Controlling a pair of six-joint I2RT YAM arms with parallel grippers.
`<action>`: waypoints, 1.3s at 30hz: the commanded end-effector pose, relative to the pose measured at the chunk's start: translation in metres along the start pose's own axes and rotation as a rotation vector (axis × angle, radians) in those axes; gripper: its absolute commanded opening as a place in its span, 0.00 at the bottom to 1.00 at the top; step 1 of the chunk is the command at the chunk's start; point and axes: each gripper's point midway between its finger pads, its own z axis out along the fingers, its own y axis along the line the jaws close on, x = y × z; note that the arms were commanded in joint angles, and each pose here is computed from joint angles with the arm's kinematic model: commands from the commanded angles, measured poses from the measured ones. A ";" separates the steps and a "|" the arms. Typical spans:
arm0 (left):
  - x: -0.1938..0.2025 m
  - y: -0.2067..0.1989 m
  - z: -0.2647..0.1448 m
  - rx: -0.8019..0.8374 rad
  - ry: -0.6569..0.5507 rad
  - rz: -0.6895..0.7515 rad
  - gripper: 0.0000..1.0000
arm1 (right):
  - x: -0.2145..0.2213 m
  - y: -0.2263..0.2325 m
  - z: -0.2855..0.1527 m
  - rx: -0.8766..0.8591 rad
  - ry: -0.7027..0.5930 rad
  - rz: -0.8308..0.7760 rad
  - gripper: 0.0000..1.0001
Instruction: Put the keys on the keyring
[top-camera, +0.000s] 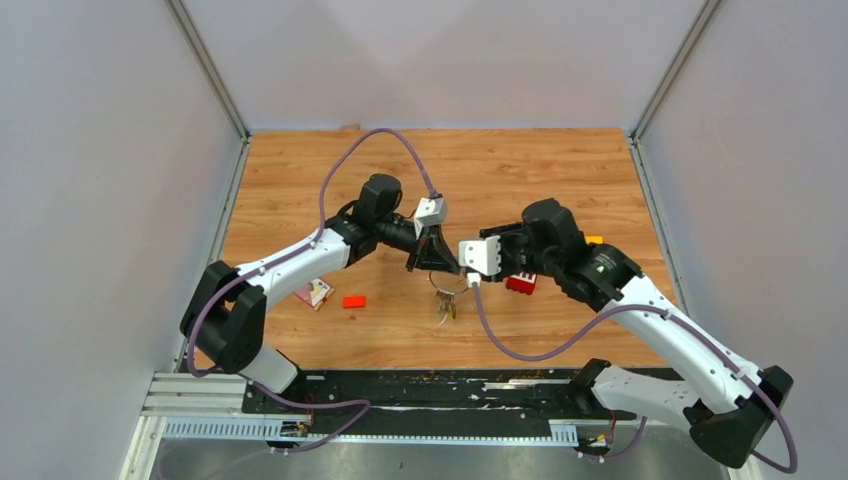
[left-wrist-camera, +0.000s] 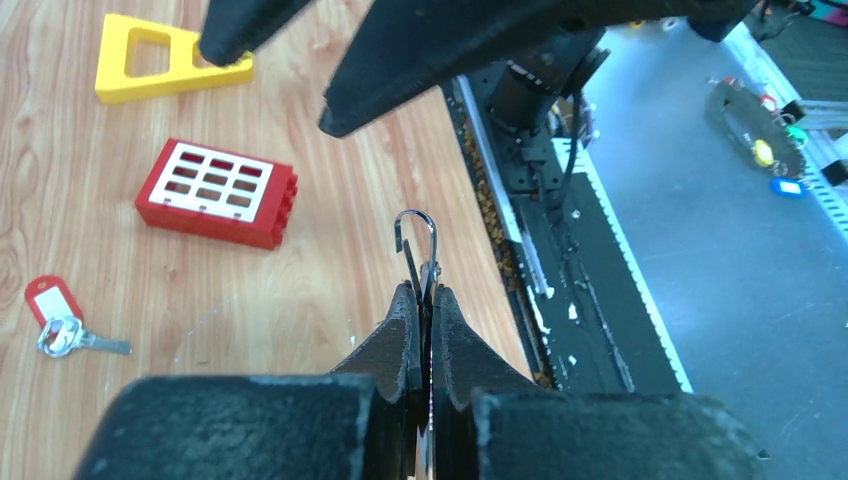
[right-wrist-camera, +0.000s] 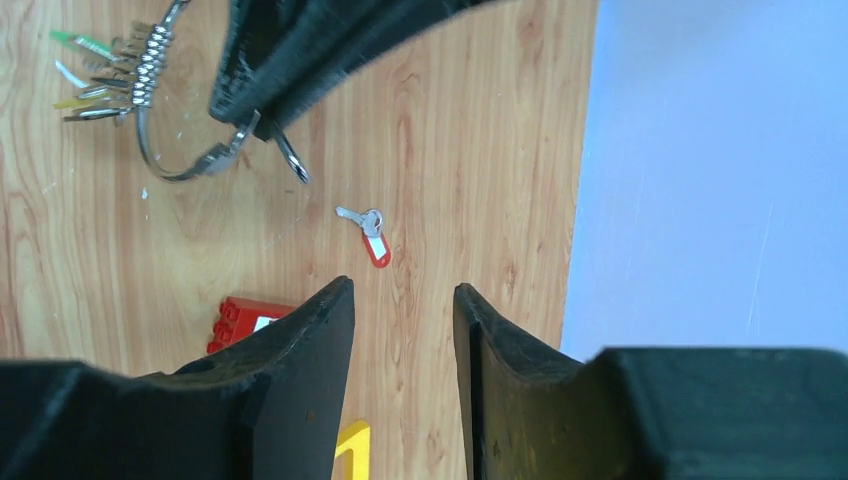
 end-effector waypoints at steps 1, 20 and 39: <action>-0.037 -0.027 -0.007 0.078 -0.088 0.075 0.00 | -0.036 -0.012 -0.024 0.003 -0.237 0.088 0.42; -0.030 -0.041 -0.009 0.134 -0.084 0.106 0.00 | -0.071 0.016 -0.022 -0.235 -0.446 0.195 0.35; -0.026 -0.042 -0.009 0.145 -0.071 0.106 0.00 | -0.075 0.021 -0.015 -0.268 -0.471 0.199 0.20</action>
